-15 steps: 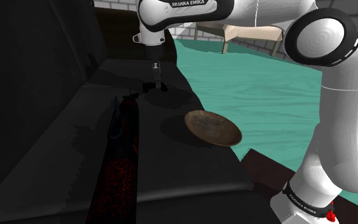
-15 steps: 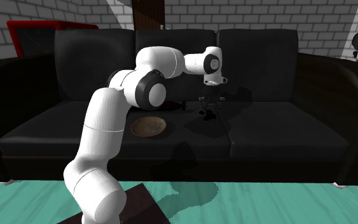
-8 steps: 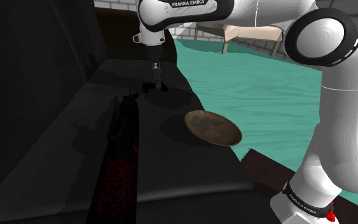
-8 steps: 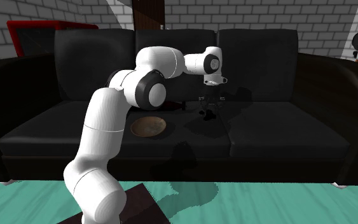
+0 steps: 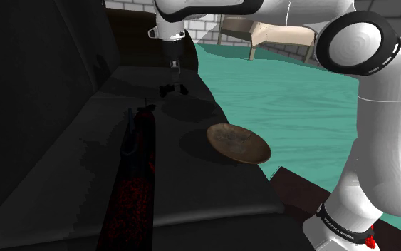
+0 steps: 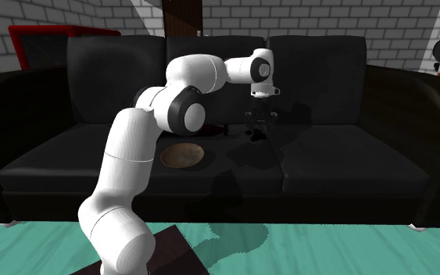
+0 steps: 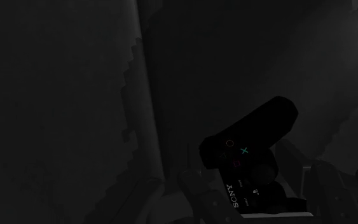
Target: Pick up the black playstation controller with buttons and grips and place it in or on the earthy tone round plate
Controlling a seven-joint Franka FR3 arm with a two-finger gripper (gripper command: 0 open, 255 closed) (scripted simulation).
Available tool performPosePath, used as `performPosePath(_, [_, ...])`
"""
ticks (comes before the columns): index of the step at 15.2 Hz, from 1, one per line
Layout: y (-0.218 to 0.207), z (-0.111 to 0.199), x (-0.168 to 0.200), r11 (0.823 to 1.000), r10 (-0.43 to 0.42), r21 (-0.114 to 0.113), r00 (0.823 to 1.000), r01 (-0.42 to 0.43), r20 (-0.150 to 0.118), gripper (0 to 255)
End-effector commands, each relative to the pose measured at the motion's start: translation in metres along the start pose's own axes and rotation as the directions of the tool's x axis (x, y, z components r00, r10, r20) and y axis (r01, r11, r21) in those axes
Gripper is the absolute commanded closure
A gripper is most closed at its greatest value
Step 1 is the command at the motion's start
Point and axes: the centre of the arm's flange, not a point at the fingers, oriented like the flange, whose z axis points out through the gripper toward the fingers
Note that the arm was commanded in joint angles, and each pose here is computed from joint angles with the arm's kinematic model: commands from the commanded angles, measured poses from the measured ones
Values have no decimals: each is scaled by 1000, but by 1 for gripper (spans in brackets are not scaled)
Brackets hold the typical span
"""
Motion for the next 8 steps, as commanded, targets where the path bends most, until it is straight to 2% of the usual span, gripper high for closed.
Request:
performPosePath(1, [1, -11, -1, 1000, 0, 0, 1000, 0, 0, 255])
performPosePath(8, [2, -48, -6, 1000, 0, 0, 1000, 0, 0, 255])
